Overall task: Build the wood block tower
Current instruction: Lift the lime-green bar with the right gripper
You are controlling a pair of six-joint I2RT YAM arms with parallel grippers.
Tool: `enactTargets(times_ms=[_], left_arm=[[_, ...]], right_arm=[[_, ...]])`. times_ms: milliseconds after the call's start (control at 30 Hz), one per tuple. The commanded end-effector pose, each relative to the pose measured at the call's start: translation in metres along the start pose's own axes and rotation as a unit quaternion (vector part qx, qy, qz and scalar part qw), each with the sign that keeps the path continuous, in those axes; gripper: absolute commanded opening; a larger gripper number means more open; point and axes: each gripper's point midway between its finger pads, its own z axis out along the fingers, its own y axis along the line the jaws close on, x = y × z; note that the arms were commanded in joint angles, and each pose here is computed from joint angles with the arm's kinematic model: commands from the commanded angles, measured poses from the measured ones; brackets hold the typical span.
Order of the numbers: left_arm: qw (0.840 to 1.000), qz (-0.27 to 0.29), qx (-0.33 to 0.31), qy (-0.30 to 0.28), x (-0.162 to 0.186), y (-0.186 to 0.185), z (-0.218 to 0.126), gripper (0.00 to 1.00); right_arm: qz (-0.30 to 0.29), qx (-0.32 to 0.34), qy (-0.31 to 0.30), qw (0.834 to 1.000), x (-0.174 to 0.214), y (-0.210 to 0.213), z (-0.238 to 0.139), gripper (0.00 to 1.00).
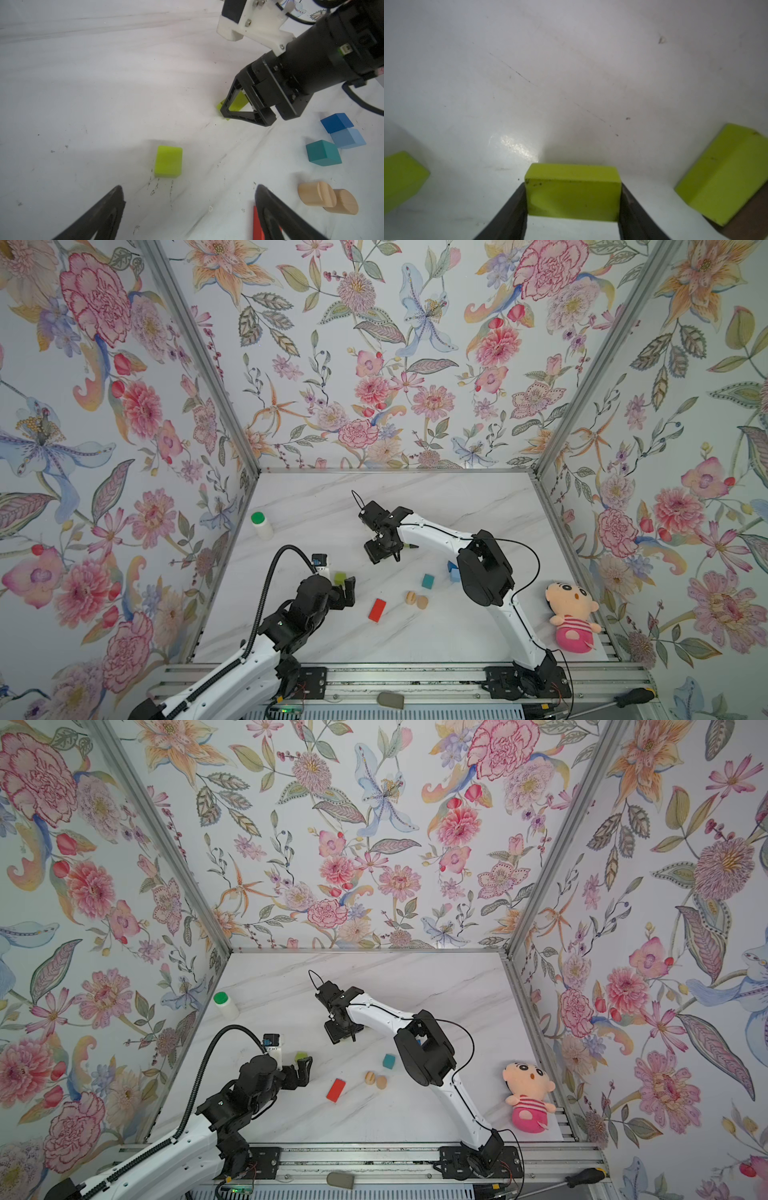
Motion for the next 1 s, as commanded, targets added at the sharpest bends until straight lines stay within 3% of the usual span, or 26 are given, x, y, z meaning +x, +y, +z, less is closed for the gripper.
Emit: enactTargets(times_ms=[0,333,967], left_arm=[[1.000,0.012,0.001,-0.006,-0.005,-0.003,-0.001,0.99],[1.000,0.011,-0.002,-0.007,-0.003,0.000,-0.002,0.99],[1.000,0.010,-0.002,-0.008,-0.003,0.001,-0.003,0.99]], right_arm=[[0.014,0.006,-0.014,1.000,-0.009,-0.005,-0.012,0.60],[0.006,0.026,0.001,1.000,-0.004,-0.006,0.001,0.67],[-0.001,0.038,0.028,0.999,0.008,-0.008,0.016,0.70]])
